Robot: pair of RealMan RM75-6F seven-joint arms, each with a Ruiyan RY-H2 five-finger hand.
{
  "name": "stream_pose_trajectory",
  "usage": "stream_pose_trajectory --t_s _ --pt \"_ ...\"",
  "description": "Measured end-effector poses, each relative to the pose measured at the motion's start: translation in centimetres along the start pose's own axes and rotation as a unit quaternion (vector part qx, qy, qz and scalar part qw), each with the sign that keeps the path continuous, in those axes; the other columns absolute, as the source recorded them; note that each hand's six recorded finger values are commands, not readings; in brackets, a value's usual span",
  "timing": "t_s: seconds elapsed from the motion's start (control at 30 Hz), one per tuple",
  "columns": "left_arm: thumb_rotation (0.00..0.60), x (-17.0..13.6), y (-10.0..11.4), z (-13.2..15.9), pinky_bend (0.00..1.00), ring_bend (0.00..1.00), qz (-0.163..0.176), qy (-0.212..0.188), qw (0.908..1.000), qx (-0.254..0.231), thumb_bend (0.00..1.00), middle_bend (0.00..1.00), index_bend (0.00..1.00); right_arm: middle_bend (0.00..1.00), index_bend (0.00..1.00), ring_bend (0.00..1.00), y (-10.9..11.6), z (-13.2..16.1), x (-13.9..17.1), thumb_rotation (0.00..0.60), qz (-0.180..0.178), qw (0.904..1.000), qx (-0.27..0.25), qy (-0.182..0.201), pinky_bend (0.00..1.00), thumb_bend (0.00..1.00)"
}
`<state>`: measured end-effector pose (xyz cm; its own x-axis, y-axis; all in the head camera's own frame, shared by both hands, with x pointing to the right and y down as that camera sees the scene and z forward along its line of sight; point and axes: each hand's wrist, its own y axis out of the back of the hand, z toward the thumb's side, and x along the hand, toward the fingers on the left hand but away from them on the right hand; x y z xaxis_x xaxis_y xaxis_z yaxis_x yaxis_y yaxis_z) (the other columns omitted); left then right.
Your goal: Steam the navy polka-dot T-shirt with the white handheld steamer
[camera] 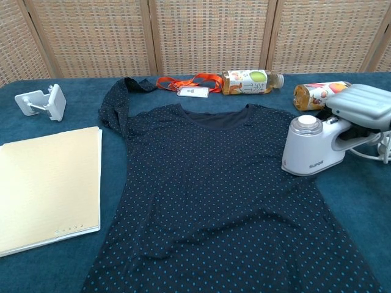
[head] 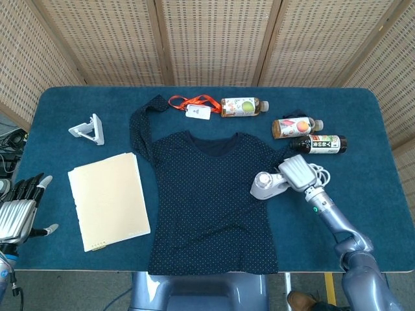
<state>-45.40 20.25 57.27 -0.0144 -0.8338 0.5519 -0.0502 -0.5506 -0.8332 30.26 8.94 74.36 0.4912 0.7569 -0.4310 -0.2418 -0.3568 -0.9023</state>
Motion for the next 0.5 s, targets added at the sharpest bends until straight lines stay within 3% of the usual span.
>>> stream_pose_trajectory --t_s 0.23,0.5 --pt "0.600 -0.2 0.0 -0.1 0.00 0.00 0.000 0.000 1.0000 -0.001 0.00 0.00 0.00 0.76 0.94 0.86 -0.3 4.6 0.1 0.600 -0.011 0.9970 -0.013 0.076 1.00 1.00" --pt "0.600 -0.2 0.0 -0.2 0.00 0.00 0.000 0.000 1.0000 -0.002 0.00 0.00 0.00 0.76 0.94 0.86 -0.1 9.5 1.0 0.600 -0.029 0.9864 -0.037 0.157 1.00 1.00"
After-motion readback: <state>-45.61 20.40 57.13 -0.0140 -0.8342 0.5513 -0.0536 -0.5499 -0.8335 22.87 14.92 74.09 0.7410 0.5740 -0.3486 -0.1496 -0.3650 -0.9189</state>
